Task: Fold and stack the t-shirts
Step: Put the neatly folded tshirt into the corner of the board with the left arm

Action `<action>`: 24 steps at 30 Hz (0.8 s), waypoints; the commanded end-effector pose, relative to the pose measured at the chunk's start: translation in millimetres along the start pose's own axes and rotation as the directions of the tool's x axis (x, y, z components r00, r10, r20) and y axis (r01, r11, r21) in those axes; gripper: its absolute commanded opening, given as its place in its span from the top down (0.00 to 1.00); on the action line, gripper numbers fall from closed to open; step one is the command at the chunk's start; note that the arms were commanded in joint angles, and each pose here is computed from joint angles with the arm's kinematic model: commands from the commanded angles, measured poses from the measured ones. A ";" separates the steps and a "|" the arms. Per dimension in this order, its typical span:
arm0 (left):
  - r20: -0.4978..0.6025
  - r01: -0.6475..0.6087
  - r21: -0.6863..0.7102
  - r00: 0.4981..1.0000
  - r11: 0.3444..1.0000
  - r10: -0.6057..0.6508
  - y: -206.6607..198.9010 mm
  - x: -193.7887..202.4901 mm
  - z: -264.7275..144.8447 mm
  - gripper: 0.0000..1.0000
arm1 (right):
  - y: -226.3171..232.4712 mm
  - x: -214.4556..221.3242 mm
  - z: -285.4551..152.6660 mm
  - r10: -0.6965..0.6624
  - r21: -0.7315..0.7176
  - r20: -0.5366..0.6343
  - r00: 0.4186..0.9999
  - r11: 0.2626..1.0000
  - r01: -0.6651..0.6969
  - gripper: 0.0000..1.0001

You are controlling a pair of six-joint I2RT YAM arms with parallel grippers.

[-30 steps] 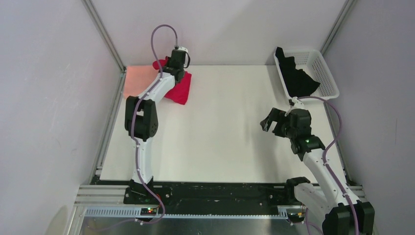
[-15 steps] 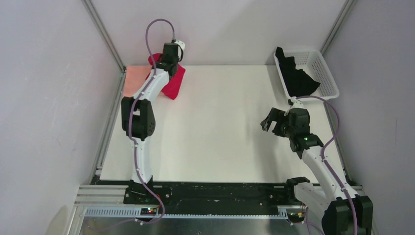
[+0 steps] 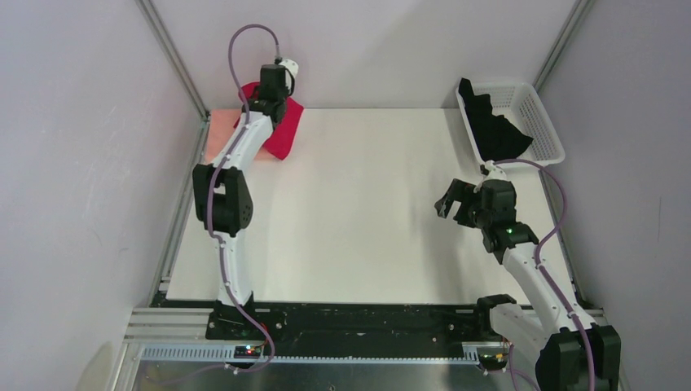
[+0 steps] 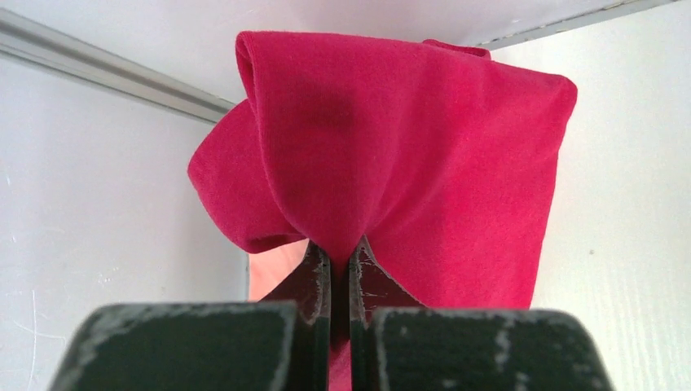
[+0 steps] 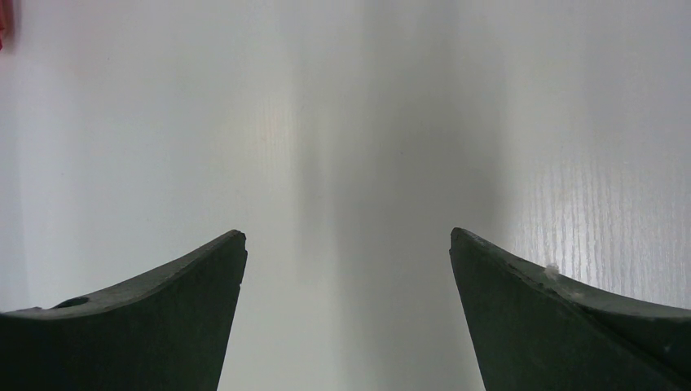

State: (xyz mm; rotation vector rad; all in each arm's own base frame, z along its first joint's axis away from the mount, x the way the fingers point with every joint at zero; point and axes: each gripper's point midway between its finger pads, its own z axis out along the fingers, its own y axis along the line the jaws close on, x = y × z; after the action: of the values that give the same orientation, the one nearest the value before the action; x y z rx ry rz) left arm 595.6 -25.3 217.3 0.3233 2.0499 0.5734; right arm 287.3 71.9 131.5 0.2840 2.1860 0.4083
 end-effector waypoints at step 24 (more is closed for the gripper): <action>-0.060 0.160 -0.243 0.982 0.957 -0.180 118.7 71.6 88.5 0.02 | -0.9 -14.4 5.4 -0.007 0.007 0.056 0.998 1.000 0.006 0.01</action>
State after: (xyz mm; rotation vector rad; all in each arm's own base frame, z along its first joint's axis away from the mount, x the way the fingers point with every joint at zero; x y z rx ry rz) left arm 624.8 105.5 139.4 0.1177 2.1636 0.6587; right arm 292.4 69.3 127.7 0.2954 2.1879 0.3884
